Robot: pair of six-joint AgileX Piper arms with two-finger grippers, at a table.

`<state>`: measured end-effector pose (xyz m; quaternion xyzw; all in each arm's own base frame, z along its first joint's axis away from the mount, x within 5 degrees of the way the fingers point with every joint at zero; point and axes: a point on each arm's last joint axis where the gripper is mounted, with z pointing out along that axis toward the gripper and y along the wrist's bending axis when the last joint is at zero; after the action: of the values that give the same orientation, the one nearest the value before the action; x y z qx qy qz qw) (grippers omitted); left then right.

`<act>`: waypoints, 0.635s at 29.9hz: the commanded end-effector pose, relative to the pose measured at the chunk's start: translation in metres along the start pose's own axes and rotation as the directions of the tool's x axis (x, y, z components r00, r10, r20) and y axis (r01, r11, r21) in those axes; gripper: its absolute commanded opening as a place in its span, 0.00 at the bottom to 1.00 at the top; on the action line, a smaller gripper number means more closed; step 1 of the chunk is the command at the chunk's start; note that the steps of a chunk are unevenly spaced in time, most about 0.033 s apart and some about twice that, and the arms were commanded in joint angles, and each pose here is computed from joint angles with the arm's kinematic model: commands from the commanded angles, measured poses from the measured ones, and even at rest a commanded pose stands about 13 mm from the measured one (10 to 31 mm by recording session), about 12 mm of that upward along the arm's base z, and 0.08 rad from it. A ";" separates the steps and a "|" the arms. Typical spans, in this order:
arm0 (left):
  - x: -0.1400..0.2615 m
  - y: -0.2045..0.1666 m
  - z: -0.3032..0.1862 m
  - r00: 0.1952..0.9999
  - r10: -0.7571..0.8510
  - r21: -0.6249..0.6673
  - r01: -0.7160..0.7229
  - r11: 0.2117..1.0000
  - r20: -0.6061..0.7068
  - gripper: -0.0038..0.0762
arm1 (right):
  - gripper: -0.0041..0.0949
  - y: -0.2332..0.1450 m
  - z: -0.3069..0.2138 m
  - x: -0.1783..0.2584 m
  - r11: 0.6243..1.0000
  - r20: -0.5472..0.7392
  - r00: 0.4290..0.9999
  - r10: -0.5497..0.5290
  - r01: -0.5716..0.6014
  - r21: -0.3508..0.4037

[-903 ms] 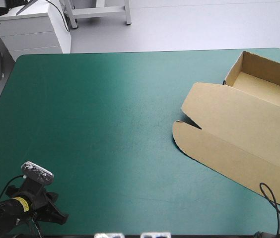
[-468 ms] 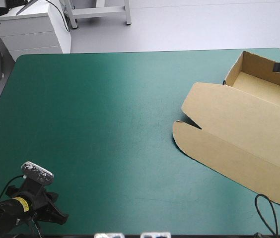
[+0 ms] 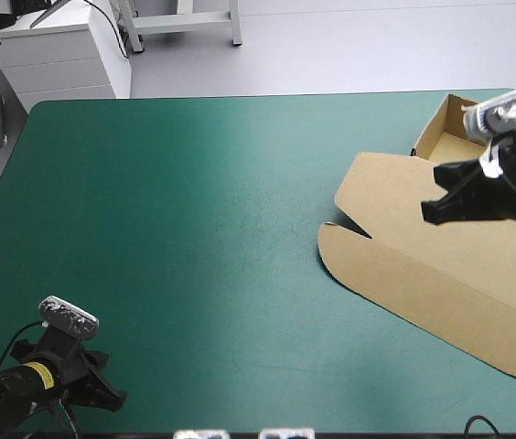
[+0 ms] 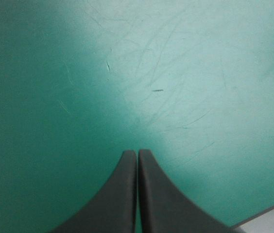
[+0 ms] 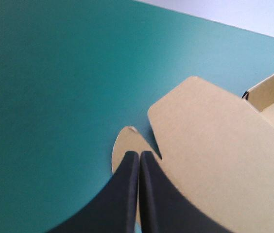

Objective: Fold the box

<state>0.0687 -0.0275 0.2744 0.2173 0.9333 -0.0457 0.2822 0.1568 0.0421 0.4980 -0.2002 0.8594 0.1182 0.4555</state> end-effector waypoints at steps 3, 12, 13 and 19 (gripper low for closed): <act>-0.009 0.001 -0.005 0.997 -0.002 -0.006 0.003 1.000 0.075 0.04 | 0.03 0.016 -0.009 0.045 1.000 -0.009 1.000 -0.003 0.003 -0.017; -0.010 0.000 -0.005 0.996 -0.006 0.000 0.006 1.000 0.083 0.04 | 0.03 0.025 0.010 0.141 0.999 0.028 0.998 0.047 -0.048 0.023; -0.010 0.000 -0.005 0.996 -0.006 0.000 0.006 1.000 0.084 0.04 | 0.03 0.026 0.012 0.149 0.998 0.031 0.998 0.051 -0.051 0.026; -0.008 0.000 0.000 0.996 -0.004 -0.001 0.004 1.000 0.085 0.04 | 0.03 0.032 0.019 0.197 0.998 0.039 0.998 0.052 -0.054 0.036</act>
<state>0.0708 -0.0284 0.2746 0.2161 0.9295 -0.0483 0.2949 0.0608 0.0317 0.3277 -0.1697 0.8772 0.1177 0.4335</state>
